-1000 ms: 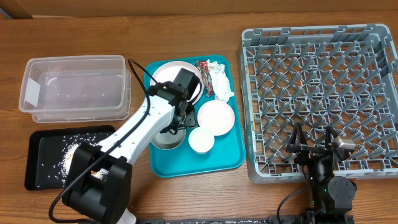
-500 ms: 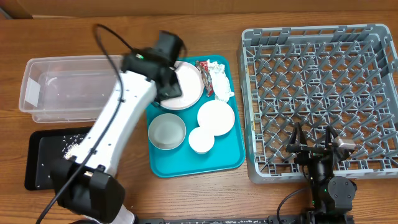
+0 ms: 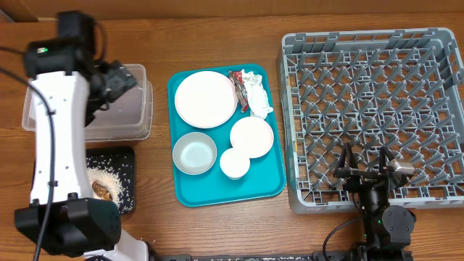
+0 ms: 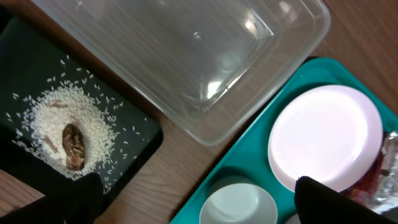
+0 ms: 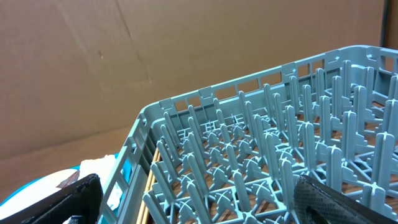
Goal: Sort waste into correct bins and load items into the dishwasher
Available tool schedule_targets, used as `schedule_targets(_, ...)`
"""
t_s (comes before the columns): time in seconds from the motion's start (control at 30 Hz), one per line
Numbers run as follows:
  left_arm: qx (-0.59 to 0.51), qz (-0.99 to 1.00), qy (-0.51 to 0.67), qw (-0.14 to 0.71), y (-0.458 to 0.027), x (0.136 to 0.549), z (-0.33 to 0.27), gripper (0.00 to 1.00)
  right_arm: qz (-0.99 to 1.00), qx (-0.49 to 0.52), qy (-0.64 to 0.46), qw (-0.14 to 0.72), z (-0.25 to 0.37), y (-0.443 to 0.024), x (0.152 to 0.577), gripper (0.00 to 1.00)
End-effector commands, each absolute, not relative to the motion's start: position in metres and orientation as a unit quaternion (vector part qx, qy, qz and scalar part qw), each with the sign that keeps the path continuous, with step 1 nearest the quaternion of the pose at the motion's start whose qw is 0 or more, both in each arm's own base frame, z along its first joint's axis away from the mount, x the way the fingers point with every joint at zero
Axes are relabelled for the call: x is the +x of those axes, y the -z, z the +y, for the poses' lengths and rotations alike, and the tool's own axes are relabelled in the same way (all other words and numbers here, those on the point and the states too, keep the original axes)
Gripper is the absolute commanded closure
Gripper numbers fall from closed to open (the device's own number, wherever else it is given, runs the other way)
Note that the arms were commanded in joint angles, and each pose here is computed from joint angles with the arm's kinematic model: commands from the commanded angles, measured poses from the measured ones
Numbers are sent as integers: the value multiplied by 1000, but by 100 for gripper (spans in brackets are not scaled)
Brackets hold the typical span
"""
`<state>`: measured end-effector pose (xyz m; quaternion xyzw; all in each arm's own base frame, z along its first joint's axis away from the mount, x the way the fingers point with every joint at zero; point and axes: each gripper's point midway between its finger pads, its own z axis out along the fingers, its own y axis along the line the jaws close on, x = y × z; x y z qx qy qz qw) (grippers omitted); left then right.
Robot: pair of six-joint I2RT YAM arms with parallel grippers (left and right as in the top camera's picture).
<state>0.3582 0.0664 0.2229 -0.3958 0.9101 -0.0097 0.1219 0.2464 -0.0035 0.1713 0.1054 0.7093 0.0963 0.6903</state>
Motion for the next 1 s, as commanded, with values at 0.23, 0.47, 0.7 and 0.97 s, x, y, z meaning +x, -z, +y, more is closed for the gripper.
schedule_targets(0.23, -460, 876, 63, 130, -235, 353, 100, 0, 707, 103, -97, 693, -3, -170, 247, 0)
schedule_targets(0.47, -522, 841, 70, 122, -234, 342, 123, 0, 676, 125, -362, 629, 55, -189, 236, 0)
schedule_targets(0.7, -526, 839, 68, 121, -234, 340, 126, 0, 635, 268, -584, 428, 86, -188, 222, 0)
schedule_targets(0.97, -526, 839, 68, 121, -233, 340, 126, 0, 620, 244, -606, 434, 91, -205, 217, 0)
